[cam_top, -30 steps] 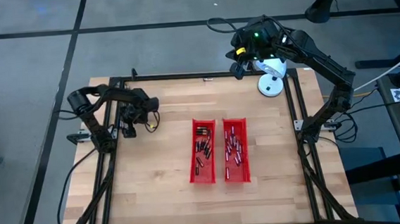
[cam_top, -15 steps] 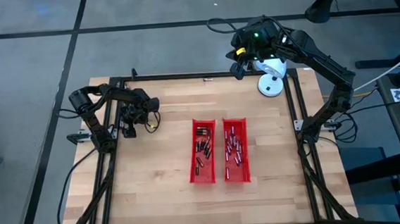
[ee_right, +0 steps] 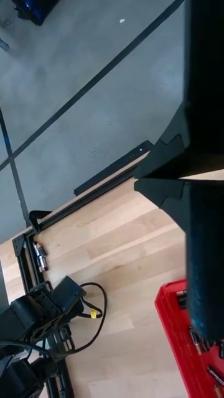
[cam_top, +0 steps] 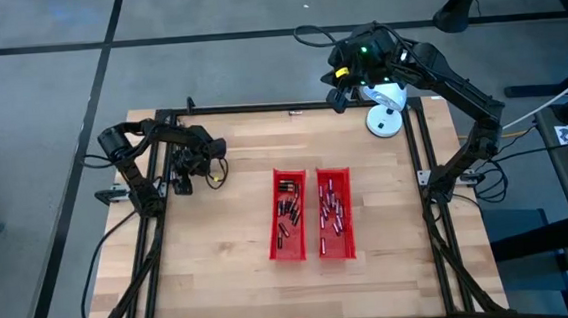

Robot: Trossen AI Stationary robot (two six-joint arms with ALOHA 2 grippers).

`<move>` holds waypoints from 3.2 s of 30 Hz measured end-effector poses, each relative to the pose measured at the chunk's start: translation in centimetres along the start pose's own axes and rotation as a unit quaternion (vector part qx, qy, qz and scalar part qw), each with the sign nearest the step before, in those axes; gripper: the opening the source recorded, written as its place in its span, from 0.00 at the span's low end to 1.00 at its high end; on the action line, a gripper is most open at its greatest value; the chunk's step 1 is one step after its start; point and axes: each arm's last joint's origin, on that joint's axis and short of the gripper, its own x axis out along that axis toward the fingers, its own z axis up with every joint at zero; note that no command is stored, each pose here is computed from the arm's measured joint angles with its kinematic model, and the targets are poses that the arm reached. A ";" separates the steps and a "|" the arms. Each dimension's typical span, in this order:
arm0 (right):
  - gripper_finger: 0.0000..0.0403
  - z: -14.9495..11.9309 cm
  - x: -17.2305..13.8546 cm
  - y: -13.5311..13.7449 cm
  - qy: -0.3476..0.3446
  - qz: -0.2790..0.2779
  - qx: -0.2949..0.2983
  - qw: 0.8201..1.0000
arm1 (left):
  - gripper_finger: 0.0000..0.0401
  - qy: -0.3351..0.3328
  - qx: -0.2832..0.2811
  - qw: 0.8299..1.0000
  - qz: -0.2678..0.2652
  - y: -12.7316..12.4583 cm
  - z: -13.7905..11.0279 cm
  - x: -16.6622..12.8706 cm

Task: Sort batteries
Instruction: Put the silver battery into the right red bin

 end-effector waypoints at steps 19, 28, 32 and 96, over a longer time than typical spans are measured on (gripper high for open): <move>0.01 -0.1 0.0 0.1 0.006 0.018 0.012 1.000 | 0.48 0.012 -0.013 1.000 -0.009 -0.1 -0.3 -0.1; 0.01 -0.1 0.0 0.1 0.006 0.018 0.012 1.000 | 0.47 0.002 -0.042 0.999 -0.004 0.3 -0.8 -1.6; 0.01 -0.1 0.0 0.1 0.006 0.017 0.012 1.000 | 0.47 -0.030 -0.061 0.998 0.006 0.5 -1.3 -2.7; 0.01 -0.8 0.0 -0.6 0.038 0.011 -0.100 0.994 | 0.48 -0.790 -0.006 0.609 -0.076 -9.8 8.7 -23.8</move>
